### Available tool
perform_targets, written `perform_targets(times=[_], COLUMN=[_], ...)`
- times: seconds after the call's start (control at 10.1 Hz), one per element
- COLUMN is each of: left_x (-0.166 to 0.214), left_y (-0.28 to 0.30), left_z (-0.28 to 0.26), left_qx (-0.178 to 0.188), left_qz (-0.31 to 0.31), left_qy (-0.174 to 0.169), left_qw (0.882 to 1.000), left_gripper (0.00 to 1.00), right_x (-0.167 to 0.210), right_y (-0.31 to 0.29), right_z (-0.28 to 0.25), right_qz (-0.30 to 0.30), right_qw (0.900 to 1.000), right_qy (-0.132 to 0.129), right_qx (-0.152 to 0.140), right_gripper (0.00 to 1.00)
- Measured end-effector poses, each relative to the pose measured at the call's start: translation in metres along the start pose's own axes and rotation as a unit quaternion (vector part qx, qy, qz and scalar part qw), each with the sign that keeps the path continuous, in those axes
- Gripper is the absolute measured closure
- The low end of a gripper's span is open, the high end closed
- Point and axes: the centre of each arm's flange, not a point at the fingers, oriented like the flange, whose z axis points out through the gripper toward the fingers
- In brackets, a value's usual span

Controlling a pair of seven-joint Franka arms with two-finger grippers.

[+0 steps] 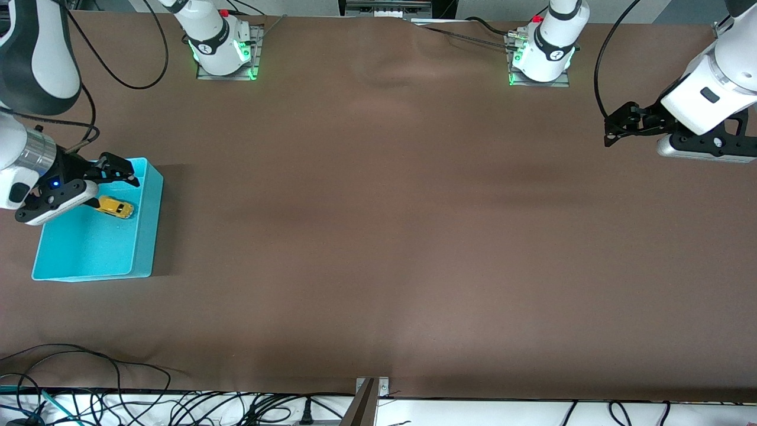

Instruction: Wind up and store yellow beetle car

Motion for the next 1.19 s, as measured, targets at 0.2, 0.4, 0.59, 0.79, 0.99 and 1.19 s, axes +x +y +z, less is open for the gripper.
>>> perform_targets(times=[0.2,0.4,0.59,0.79,0.99,1.19], left_x=[0.000,0.000,0.000,0.000,0.000,0.000], left_y=[0.000,0.000,0.000,0.000,0.000,0.000], left_z=[0.000,0.000,0.000,0.000,0.000,0.000], left_qx=[0.000,0.000,0.000,0.000,0.000,0.000], left_qz=[0.000,0.000,0.000,0.000,0.000,0.000], left_qy=[0.000,0.000,0.000,0.000,0.000,0.000], left_qw=[1.000,1.000,1.000,1.000,1.000,1.000], left_gripper=[0.00,0.00,0.00,0.00,0.00,0.00], right_x=[-0.005,-0.012,-0.018,-0.022,-0.026,-0.027], right_y=[-0.008,-0.010,-0.026,-0.044,-0.042,-0.040], right_z=[-0.015,-0.029,-0.047,-0.068,-0.074,-0.074], right_qz=[0.055,0.103,0.155,0.163,0.167,0.169], right_qw=[0.998,0.994,0.986,0.984,0.984,0.983], right_qy=[-0.002,-0.010,-0.023,-0.017,-0.014,-0.015], right_qx=[-0.006,-0.023,-0.049,-0.065,-0.066,-0.067], right_gripper=[0.00,0.00,0.00,0.00,0.00,0.00])
